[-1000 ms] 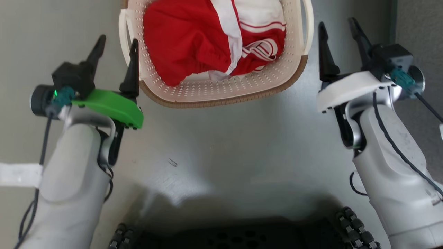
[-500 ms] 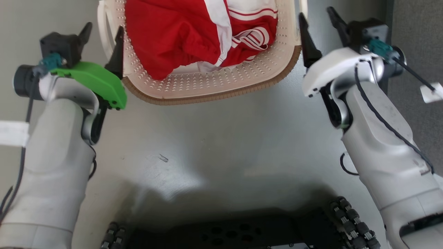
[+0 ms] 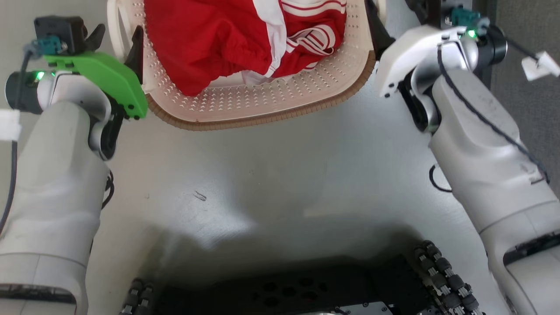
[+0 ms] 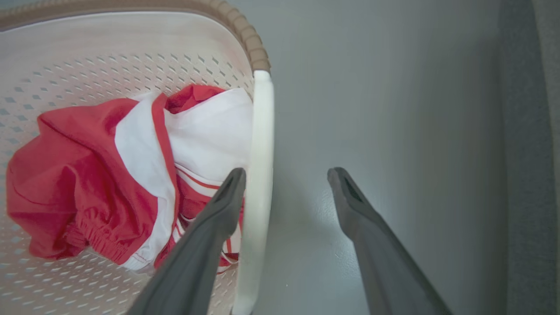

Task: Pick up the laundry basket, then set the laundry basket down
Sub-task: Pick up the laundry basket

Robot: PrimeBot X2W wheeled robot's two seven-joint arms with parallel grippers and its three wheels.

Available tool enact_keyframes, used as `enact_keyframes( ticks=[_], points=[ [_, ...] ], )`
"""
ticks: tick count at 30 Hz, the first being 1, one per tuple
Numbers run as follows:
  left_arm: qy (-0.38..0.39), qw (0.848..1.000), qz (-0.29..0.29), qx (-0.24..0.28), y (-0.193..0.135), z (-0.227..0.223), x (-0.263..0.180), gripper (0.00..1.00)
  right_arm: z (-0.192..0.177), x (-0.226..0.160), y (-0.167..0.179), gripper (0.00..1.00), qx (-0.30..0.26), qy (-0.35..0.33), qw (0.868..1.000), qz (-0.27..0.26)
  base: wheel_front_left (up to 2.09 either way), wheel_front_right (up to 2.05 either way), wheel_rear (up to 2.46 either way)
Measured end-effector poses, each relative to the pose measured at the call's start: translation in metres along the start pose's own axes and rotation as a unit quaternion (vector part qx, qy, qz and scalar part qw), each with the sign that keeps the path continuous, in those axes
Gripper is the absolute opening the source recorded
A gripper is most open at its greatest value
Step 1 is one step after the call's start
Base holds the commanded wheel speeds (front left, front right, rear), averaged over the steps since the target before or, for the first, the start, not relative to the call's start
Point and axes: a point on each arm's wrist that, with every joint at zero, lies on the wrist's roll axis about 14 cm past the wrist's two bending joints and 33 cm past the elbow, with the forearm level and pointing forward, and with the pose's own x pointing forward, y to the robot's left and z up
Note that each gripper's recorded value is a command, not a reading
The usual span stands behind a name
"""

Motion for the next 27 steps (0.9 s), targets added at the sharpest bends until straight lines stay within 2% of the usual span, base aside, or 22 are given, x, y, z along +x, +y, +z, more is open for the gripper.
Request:
enact_keyframes(
  ticks=[3,8,16,17,18,19,20,27],
  points=[
    [0.014,1.000,0.004,-0.018,0.003,-0.005,0.005,1.00,-0.006,0.005,-0.002,1.00,-0.002,0.018,1.000,0.002,0.00,0.00,0.00],
    [0.024,0.999,0.007,-0.021,0.006,-0.006,0.011,1.00,-0.017,0.008,0.000,1.00,0.015,0.042,0.999,0.008,0.00,0.00,0.00],
    [0.032,0.999,0.009,-0.020,0.009,-0.002,0.016,1.00,-0.008,0.020,0.004,1.00,0.017,0.043,0.999,0.020,0.00,0.00,0.00],
    [0.032,0.999,0.010,-0.023,0.009,-0.002,0.017,0.87,-0.007,0.021,0.005,1.00,0.017,0.042,0.999,0.021,0.00,0.00,0.00],
    [0.033,0.999,0.010,-0.024,0.009,-0.002,0.017,0.71,-0.007,0.022,0.006,0.96,0.015,0.043,0.999,0.023,0.00,0.00,0.00],
    [0.034,0.999,0.010,-0.025,0.009,-0.002,0.018,0.40,-0.007,0.023,0.007,0.47,0.015,0.044,0.999,0.024,0.00,0.00,0.00],
    [0.035,0.999,0.010,-0.027,0.009,-0.003,0.018,0.00,-0.007,0.023,0.007,0.00,0.016,0.045,0.999,0.024,0.00,0.00,0.00],
    [0.035,0.999,0.002,-0.036,-0.001,0.001,0.022,0.00,-0.008,0.027,0.019,0.00,0.023,0.049,0.998,0.039,0.00,0.00,0.00]
  ],
)
